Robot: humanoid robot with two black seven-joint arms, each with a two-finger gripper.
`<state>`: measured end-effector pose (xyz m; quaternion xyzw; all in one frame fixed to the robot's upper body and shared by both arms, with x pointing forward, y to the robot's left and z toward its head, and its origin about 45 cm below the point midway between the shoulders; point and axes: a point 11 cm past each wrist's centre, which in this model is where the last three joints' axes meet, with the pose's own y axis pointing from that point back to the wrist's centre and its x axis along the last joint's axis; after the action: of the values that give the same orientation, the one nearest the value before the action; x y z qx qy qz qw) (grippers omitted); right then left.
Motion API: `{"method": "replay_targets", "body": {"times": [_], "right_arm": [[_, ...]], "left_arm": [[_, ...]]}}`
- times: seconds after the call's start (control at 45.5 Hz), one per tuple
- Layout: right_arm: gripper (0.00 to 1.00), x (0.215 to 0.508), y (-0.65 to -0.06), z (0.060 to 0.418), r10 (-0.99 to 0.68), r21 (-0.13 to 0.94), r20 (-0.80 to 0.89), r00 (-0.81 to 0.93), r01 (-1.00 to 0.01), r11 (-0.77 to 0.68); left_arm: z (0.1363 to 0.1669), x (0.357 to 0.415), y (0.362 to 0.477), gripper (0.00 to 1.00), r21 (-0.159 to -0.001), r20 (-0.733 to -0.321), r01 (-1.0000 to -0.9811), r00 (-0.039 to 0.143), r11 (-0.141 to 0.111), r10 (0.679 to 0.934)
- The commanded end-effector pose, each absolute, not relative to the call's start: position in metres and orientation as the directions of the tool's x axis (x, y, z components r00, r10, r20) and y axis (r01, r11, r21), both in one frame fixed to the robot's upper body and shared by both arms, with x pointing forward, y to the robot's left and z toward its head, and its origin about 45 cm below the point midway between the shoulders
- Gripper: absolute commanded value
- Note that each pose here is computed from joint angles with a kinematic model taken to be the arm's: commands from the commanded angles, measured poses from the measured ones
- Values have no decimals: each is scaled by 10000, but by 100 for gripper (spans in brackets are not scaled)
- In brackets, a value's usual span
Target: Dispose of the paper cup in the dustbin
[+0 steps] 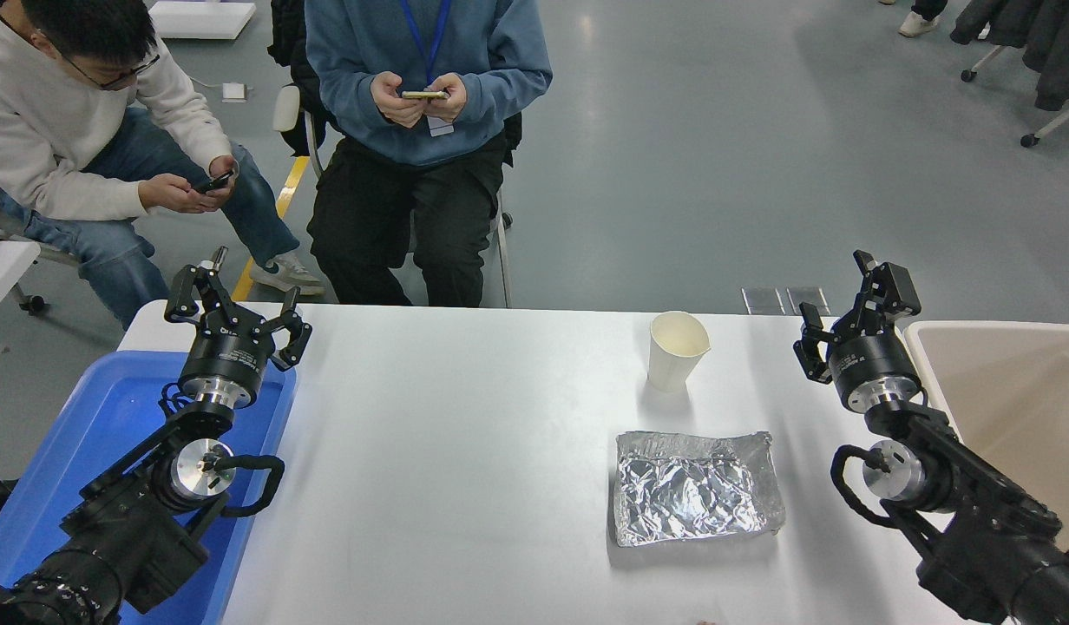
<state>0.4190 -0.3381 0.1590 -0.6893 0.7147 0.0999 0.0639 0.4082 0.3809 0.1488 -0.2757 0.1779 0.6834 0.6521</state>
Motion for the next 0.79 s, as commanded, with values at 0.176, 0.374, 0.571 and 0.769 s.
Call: {"method": "replay_targets", "body": {"times": [0.176,0.374,0.571,0.769], "right_arm": [[100,4222,-3448,1861,-9835,1492,754,1646,-9770,-1520],[100,4301,-3294,1930,-8917,2359,3113,3286,-9357,-2625],[100,4372,-3174,1949,-7772,3466,4553,4343,-8906,-2946],[100,4442,-3116,2013,-6025,4532,5964,5304,-8420,-2926]], "left_arm": [[1486,4081,3808,100,-1160,-6088,-9896,27,-857,7933],[1488,4081,3809,100,-1172,-6088,-9893,27,-866,7933],[1488,4082,3810,100,-1166,-6094,-9894,22,-869,7928],[1487,4081,3808,100,-1160,-6088,-9896,27,-857,7933]]}}
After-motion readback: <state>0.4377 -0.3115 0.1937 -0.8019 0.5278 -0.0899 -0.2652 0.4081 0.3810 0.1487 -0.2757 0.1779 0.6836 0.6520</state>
